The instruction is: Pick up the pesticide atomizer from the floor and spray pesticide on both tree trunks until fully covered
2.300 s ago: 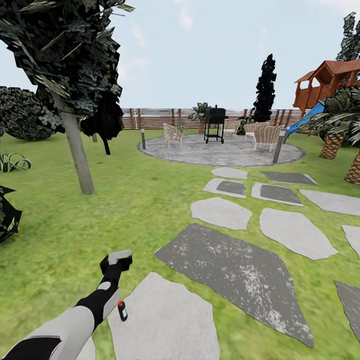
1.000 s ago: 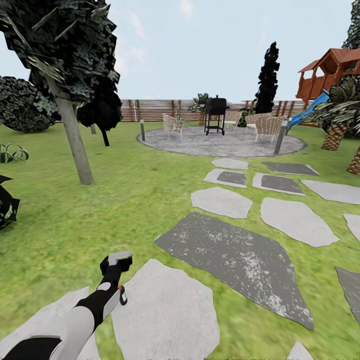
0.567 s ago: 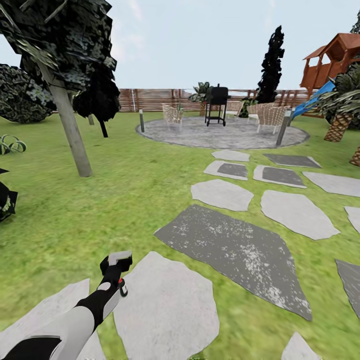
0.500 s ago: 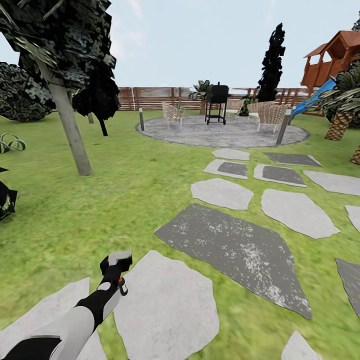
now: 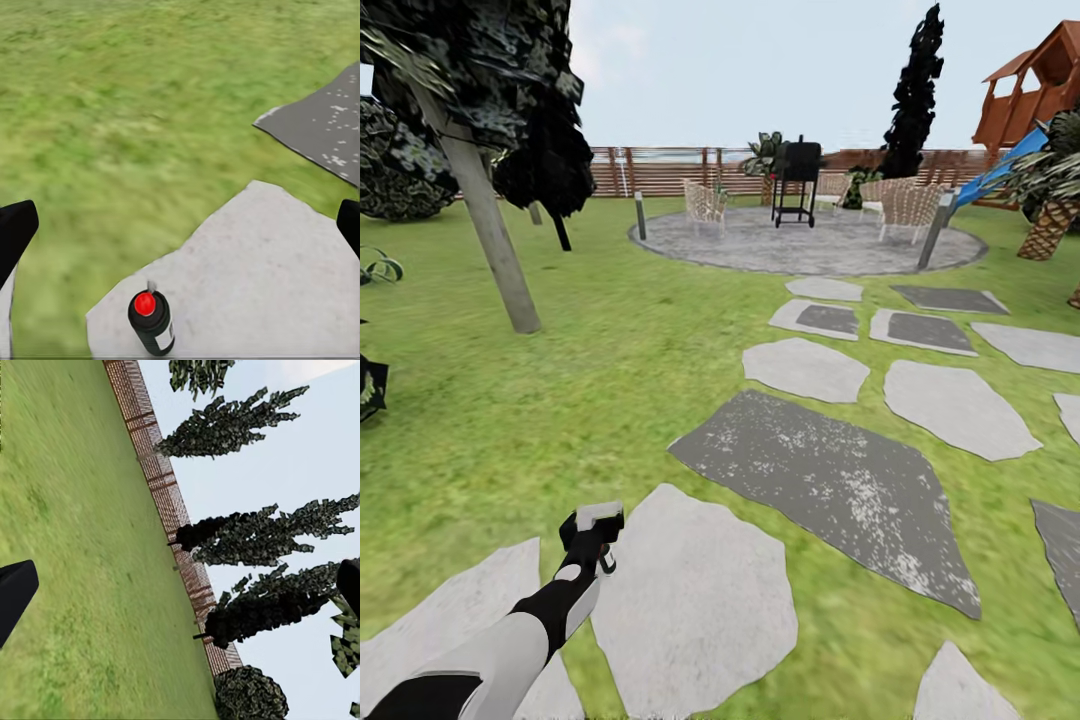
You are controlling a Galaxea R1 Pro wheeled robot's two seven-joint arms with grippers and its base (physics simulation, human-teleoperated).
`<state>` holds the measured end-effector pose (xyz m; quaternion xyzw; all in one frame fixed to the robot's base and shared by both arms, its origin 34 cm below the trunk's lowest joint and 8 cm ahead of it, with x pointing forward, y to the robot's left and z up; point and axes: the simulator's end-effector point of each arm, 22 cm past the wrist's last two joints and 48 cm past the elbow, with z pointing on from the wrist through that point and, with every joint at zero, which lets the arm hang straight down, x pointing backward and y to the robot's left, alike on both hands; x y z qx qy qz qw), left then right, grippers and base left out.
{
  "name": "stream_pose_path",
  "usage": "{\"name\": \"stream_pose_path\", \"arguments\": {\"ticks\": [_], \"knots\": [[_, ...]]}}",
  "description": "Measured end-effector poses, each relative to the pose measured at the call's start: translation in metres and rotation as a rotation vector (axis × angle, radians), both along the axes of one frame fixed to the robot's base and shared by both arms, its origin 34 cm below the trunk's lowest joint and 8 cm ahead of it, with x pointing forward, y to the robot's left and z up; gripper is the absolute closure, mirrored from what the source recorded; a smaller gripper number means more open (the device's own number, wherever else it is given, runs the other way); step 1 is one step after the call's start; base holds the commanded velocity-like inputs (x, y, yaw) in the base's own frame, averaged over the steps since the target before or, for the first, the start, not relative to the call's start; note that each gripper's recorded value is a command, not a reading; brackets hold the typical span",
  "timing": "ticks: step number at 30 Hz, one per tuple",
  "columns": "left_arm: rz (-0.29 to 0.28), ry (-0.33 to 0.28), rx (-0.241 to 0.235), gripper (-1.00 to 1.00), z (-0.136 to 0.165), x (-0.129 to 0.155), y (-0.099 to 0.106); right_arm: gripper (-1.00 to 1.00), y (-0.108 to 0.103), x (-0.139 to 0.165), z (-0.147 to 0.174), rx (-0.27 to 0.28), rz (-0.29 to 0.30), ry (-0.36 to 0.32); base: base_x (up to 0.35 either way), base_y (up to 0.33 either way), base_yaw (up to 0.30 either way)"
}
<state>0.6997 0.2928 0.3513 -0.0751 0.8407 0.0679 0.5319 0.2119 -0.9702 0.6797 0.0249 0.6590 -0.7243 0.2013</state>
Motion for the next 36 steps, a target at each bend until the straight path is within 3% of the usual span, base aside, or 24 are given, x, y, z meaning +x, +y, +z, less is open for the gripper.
{"name": "stream_pose_path", "arguments": {"ticks": [19,24,29,33,36], "knots": [[-0.003,0.064,0.004,-1.00,-0.046,-0.011,0.000,-1.00,0.000,0.013,-0.013,0.001,-0.001,0.079,0.000,0.000,0.000],[0.003,-0.028,0.016,-1.00,-0.037,-0.004,0.006,-1.00,0.000,0.015,-0.017,0.002,-0.002,0.100,0.000,0.000,0.000],[0.006,-0.052,0.024,-1.00,-0.040,-0.004,0.011,-1.00,-0.001,0.012,-0.022,0.005,-0.015,0.126,0.000,0.000,0.000],[0.015,-0.127,0.046,-1.00,-0.031,-0.001,0.025,-1.00,-0.001,0.012,-0.025,0.006,-0.021,0.146,0.000,0.000,0.000],[0.016,-0.134,0.050,-1.00,-0.035,-0.002,0.027,-1.00,-0.001,0.013,-0.027,0.006,-0.023,0.159,0.000,0.000,0.000]]}}
